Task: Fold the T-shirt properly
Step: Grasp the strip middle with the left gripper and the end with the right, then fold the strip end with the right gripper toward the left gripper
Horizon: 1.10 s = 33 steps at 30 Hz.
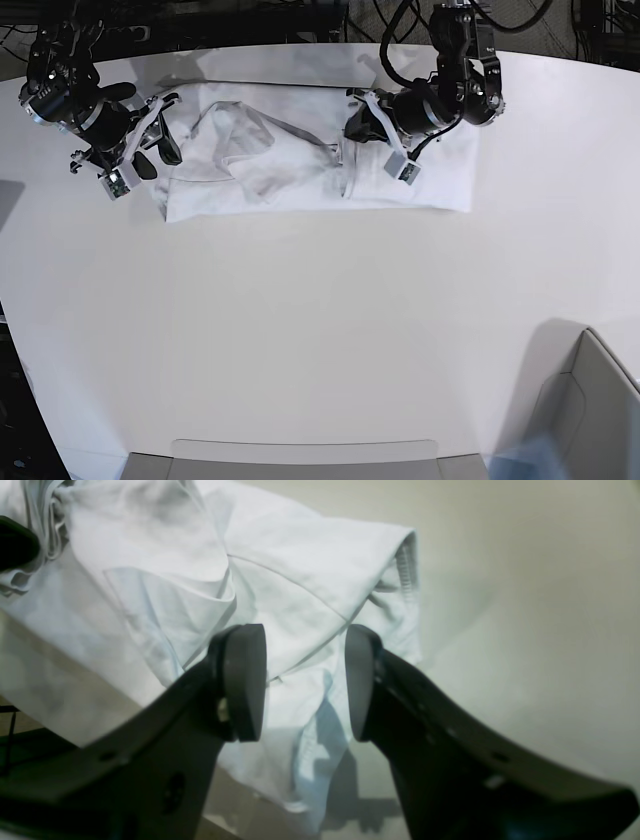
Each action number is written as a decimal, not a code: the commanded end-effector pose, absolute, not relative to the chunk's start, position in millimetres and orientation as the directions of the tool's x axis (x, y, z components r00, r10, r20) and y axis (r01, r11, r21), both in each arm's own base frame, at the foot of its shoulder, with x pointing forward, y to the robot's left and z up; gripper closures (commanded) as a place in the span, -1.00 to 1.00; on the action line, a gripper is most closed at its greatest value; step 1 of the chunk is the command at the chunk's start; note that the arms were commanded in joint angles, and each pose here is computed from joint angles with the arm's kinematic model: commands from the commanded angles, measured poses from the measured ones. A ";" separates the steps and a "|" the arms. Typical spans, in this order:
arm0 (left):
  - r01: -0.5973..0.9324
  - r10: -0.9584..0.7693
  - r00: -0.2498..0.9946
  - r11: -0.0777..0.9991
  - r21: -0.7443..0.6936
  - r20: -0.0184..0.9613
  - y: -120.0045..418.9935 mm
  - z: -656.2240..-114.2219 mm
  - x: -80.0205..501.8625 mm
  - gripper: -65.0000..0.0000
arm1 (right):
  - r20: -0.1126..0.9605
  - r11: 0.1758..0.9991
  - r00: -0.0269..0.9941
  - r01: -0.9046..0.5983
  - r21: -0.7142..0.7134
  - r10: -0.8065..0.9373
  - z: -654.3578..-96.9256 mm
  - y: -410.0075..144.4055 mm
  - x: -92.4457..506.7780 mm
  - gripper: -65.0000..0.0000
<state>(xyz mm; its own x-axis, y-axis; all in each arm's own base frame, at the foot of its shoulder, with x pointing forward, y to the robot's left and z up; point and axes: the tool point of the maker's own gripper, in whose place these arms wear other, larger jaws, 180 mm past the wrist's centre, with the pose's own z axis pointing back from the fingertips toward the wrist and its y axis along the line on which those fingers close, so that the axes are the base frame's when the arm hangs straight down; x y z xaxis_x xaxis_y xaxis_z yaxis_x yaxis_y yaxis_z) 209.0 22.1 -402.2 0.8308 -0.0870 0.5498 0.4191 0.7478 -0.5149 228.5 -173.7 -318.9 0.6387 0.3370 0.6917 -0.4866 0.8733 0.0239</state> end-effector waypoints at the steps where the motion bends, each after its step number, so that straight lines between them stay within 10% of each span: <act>1: 0.474 -0.070 0.772 0.725 -0.499 0.632 12.8 -375.5 223.1 1.00 | 0.722 0.866 0.601 -0.499 0.004 0.343 -307.1 -172.6 234.1 0.19; 7: 0.597 -0.105 0.631 0.698 -0.395 0.769 -3.5 -318.6 231.6 1.00 | 0.743 0.872 0.588 -0.490 0.011 0.321 -302.8 -168.9 240.9 0.19; 22: 0.471 -0.036 0.653 0.802 -0.367 0.757 50.1 -327.3 242.3 1.00 | 0.706 0.740 0.691 -0.395 0.545 -0.152 -325.4 -163.3 246.3 0.09; 33: 0.454 -0.028 0.685 0.798 -0.396 0.728 49.4 -340.2 239.1 1.00 | 0.641 0.791 0.717 -0.210 0.575 -0.275 -359.3 -226.6 222.7 0.09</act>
<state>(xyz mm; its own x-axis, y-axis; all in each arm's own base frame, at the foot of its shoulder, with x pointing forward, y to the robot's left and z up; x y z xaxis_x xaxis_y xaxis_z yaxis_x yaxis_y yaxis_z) 233.2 52.2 -350.9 0.7139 -0.0514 0.6983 0.4421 0.8065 -0.3926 215.7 -221.8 -371.0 0.7468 -0.2812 0.6027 -0.1797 0.7872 0.5899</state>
